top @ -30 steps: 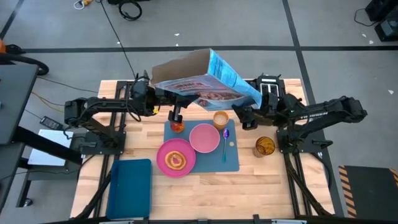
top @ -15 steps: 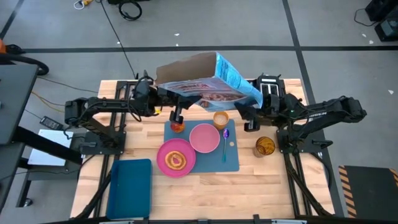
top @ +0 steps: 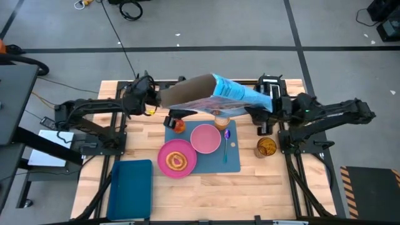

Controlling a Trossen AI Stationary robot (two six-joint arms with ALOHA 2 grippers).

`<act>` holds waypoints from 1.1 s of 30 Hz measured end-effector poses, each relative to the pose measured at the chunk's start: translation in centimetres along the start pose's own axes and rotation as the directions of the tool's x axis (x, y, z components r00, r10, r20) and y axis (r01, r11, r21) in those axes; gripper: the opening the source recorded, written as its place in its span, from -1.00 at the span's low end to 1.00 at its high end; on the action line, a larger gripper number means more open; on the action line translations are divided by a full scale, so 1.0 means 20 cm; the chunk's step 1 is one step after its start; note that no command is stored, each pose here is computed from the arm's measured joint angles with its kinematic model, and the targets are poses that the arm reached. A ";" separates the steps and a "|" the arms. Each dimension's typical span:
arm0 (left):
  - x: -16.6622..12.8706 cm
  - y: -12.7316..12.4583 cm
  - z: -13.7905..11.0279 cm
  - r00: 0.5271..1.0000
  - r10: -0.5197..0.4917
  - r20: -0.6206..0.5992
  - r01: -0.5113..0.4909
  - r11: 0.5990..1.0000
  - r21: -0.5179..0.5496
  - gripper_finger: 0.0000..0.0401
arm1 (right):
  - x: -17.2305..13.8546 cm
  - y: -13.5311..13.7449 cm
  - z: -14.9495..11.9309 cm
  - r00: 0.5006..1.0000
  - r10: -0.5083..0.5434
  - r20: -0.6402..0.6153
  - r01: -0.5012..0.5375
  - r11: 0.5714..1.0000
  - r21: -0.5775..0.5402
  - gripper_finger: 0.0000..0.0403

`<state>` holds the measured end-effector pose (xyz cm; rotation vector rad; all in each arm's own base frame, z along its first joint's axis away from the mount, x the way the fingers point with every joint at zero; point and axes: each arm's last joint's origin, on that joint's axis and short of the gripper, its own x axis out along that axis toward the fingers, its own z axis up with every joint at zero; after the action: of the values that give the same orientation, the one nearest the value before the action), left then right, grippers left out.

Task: Arrange a breakfast setting
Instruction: Pour the cereal from the blue cereal box into the pink bowl

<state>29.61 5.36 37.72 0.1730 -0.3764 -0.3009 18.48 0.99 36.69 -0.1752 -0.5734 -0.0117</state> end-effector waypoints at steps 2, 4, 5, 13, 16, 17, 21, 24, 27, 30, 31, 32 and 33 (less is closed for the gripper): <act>-0.03 -0.02 0.02 0.997 0.013 -0.080 -0.013 1.000 0.005 0.04 | -0.04 0.00 0.05 0.999 -0.032 -0.030 0.032 0.999 -0.006 -0.39; -0.07 -0.03 0.03 0.982 0.037 -0.186 -0.040 0.999 -0.011 0.06 | -0.09 0.00 0.08 0.997 -0.040 -0.066 0.040 0.999 -0.005 -0.39; -0.09 -0.04 0.02 0.969 0.050 -0.243 -0.057 0.998 -0.024 0.07 | -0.12 0.00 0.10 0.995 -0.043 -0.086 0.042 0.999 -0.004 -0.39; -0.19 -0.17 -0.25 0.821 0.081 -0.565 -0.179 0.976 -0.120 0.07 | -0.31 0.00 0.16 0.963 -0.029 -0.269 0.044 0.998 0.050 -0.39; -0.22 -0.23 -0.35 0.771 0.114 -0.627 -0.232 0.967 -0.109 0.07 | -0.40 -0.01 0.17 0.937 -0.031 -0.347 0.064 0.995 0.083 -0.39; -0.23 -0.25 -0.37 0.758 0.118 -0.641 -0.240 0.965 -0.106 0.07 | -0.44 -0.02 0.18 0.929 -0.053 -0.366 0.089 0.993 0.082 -0.39; -0.26 -0.34 -0.44 0.735 0.100 -0.670 -0.235 0.965 -0.113 0.07 | -0.57 -0.05 0.21 0.909 -0.087 -0.408 0.136 0.986 0.092 -0.39; -0.26 -0.39 -0.47 0.735 0.069 -0.675 -0.219 0.966 -0.140 0.07 | -0.67 -0.06 0.22 0.892 -0.045 -0.450 0.112 0.986 0.123 -0.39; -0.24 -0.43 -0.46 0.743 0.041 -0.668 -0.199 0.967 -0.161 0.07 | -0.76 -0.07 0.21 0.867 -0.043 -0.497 0.127 0.982 0.137 -0.40; -0.23 -0.47 -0.45 0.757 0.020 -0.653 -0.176 0.969 -0.174 0.07 | -0.82 -0.07 0.18 0.817 -0.052 -0.575 0.141 0.984 0.111 -0.40; -0.23 -0.48 -0.45 0.761 0.014 -0.649 -0.169 0.970 -0.177 0.07 | -0.83 -0.07 0.17 0.792 -0.059 -0.607 0.144 0.985 0.093 -0.40; -0.22 -0.48 -0.45 0.766 0.010 -0.643 -0.163 0.970 -0.179 0.07 | -0.84 -0.07 0.16 0.773 -0.062 -0.631 0.144 0.986 0.079 -0.40; -0.22 -0.49 -0.44 0.771 0.009 -0.636 -0.161 0.970 -0.182 0.07 | -0.84 -0.07 0.15 0.759 -0.063 -0.648 0.140 0.988 0.068 -0.40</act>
<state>26.70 -1.45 25.97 0.0231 0.3283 -0.1762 2.64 -0.45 30.38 -0.0197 0.1165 -0.1424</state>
